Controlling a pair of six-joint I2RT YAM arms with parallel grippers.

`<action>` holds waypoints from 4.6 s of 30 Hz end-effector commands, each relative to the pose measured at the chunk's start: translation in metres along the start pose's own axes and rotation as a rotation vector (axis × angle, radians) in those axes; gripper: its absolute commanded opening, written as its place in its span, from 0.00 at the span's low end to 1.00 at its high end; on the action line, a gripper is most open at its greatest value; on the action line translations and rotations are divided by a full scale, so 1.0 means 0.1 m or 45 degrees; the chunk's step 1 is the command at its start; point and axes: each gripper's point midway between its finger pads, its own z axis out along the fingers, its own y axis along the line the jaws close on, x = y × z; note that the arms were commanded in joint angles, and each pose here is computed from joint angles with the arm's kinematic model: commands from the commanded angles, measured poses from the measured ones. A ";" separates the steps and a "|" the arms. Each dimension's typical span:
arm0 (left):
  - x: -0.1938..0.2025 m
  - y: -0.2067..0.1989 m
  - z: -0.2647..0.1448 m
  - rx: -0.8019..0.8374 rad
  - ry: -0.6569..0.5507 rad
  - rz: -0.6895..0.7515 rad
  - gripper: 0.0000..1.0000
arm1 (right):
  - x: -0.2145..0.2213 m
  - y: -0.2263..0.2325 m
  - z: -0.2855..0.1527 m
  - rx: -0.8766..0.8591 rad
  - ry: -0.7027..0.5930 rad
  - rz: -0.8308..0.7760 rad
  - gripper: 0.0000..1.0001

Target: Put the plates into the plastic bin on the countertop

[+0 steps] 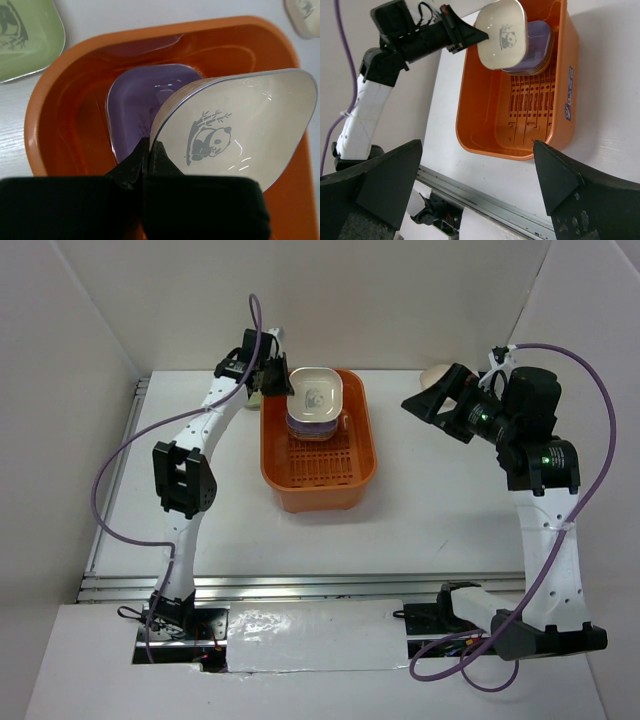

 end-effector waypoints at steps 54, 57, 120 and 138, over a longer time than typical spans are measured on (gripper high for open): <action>-0.08 2.44 0.89 -0.135 -0.221 -0.828 0.99 | 0.14 -0.02 -0.15 -0.056 0.036 0.080 1.00; 0.04 2.44 1.01 -0.164 -0.176 -0.863 0.89 | 0.10 -0.01 -0.17 -0.052 0.033 0.079 1.00; -0.31 -0.65 -1.01 -0.098 -0.190 -0.409 0.99 | -0.02 -0.70 0.24 0.086 -0.034 0.216 1.00; 0.82 0.46 -3.34 -0.323 -0.232 -0.228 0.99 | -0.26 -3.75 1.82 0.947 -0.364 0.834 1.00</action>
